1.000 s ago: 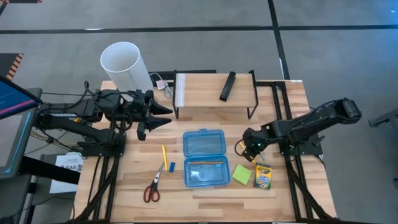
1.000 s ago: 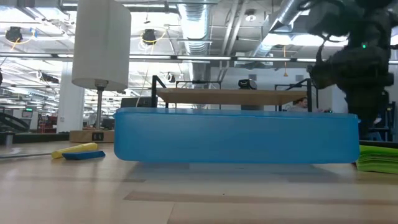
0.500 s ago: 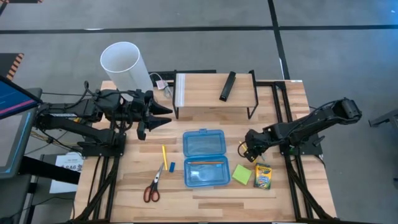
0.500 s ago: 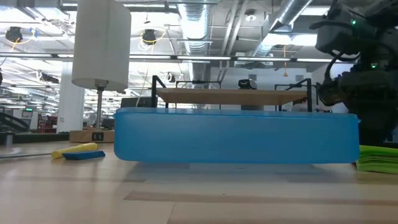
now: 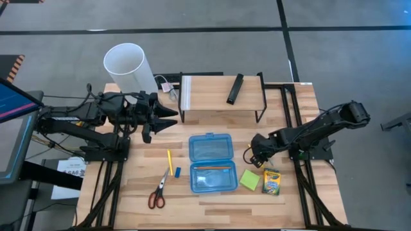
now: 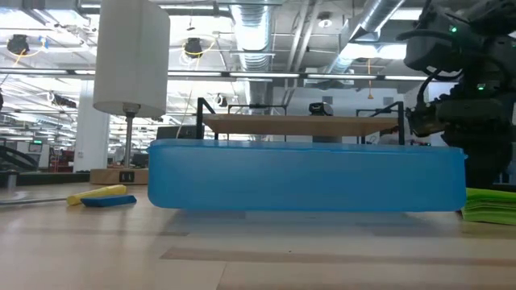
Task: Pack school essentials
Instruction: Put the right yellow pen into the blue supply box
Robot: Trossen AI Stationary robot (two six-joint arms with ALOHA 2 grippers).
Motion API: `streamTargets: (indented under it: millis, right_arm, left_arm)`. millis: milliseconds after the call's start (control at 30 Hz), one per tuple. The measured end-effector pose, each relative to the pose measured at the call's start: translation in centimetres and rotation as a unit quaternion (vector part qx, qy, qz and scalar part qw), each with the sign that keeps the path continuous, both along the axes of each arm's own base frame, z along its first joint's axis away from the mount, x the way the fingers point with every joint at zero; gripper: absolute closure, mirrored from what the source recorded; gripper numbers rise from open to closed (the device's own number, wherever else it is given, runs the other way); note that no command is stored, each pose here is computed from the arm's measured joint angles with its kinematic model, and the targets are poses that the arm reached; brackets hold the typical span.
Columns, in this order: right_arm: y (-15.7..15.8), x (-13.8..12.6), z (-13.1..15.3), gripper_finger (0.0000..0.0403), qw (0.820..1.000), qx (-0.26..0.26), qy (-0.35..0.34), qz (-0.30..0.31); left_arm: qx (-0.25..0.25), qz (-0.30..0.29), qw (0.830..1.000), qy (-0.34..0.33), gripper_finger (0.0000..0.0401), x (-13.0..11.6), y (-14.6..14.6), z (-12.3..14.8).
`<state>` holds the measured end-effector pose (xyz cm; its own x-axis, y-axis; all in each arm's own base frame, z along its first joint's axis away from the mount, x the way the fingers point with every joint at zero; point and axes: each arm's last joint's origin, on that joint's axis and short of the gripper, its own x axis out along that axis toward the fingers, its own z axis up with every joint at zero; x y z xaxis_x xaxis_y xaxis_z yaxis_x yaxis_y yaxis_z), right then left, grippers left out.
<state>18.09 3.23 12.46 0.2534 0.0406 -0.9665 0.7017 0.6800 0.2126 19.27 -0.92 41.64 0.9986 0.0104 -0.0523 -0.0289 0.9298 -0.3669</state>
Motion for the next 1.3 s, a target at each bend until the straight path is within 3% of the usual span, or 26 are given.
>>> streamTargets:
  millis: [200,667,1300]
  right_arm:
    - [-0.1,0.0,0.0,0.0225,1.0,-0.004,0.009,0.003]
    - [-0.1,-0.4,0.6,0.0343,1.0,0.01,-0.009,-0.028]
    - [0.0,0.3,2.4,0.0362,0.995,0.039,-0.082,-0.049]
  left_arm:
    - [-0.001,0.004,1.0,0.0,0.0225,0.0,0.0,0.0]
    - [-0.001,0.009,1.0,0.0,0.0225,0.0,0.1,0.0]
    - [-0.004,0.009,1.0,-0.004,0.0225,0.0,0.1,0.1]
